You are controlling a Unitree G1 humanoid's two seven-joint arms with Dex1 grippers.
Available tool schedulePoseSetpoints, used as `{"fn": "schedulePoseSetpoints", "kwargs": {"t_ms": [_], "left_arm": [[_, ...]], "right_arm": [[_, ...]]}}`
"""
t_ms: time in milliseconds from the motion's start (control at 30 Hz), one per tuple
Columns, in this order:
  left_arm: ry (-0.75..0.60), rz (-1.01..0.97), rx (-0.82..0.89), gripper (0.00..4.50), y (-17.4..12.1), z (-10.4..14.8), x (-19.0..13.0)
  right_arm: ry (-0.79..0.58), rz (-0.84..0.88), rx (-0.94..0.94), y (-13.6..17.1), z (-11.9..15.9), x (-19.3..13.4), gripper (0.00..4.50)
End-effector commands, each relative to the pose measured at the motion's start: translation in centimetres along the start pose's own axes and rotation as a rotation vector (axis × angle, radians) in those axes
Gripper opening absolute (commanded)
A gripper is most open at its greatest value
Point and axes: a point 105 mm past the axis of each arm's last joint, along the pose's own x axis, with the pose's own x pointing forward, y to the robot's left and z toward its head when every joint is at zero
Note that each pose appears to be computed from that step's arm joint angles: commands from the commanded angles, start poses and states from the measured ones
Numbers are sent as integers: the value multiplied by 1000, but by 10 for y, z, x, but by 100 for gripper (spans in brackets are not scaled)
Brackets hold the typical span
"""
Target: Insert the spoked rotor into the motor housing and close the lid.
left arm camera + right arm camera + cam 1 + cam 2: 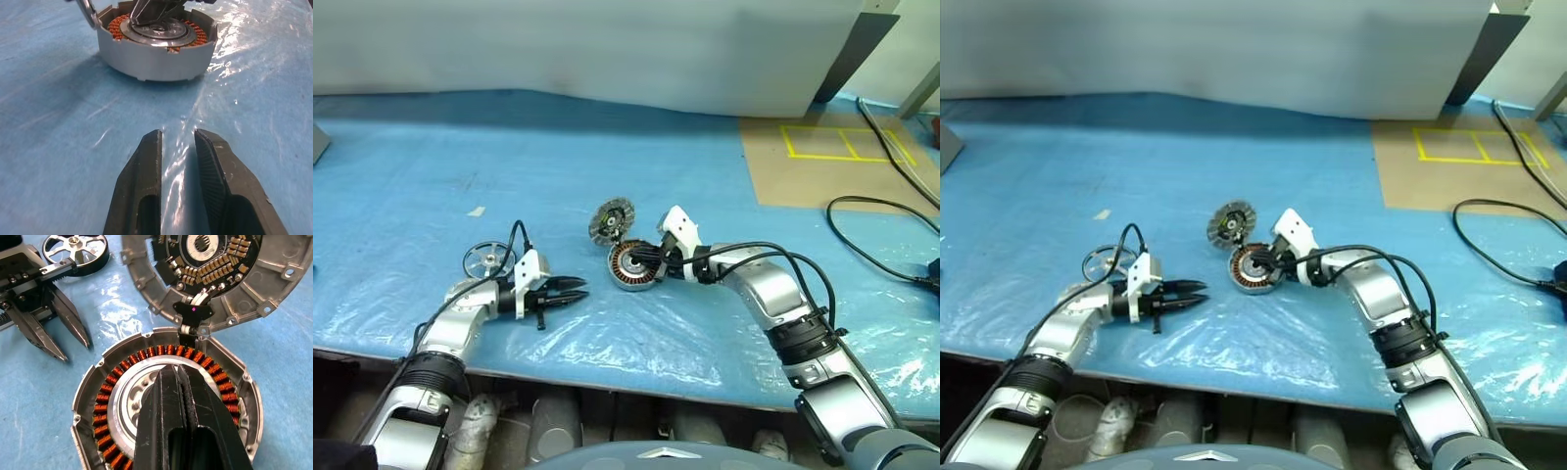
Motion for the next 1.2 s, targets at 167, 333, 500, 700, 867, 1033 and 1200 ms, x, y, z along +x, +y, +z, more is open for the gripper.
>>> {"fn": "schedulePoseSetpoints", "kwargs": {"t_ms": [167, 333, 500, 700, 867, 1033, 1200], "left_arm": [[6, 12, 10, 108, 8, -9, -8], [-14, -5, 27, 108, 2, 1, -2], [-12, 1, 27, 108, -2, -1, -1], [-32, 0, 19, 108, -2, 2, 0], [-105, 20, 39, 108, 2, 13, 0], [-117, 24, 50, 108, 4, 15, 0], [-107, 23, 47, 108, 4, 12, -1]], "right_arm": [[-234, 85, 146, 9, 49, -9, 3], [-61, 103, 12, 20, 22, 2, 3], [175, -26, -39, -3, -39, 3, 3], [-56, 42, 72, 5, 7, -5, 3], [-214, 105, 125, 12, 45, -15, 3], [-138, 74, 102, 9, 30, -10, 3], [270, -27, -103, -3, -59, -11, 3]]}}
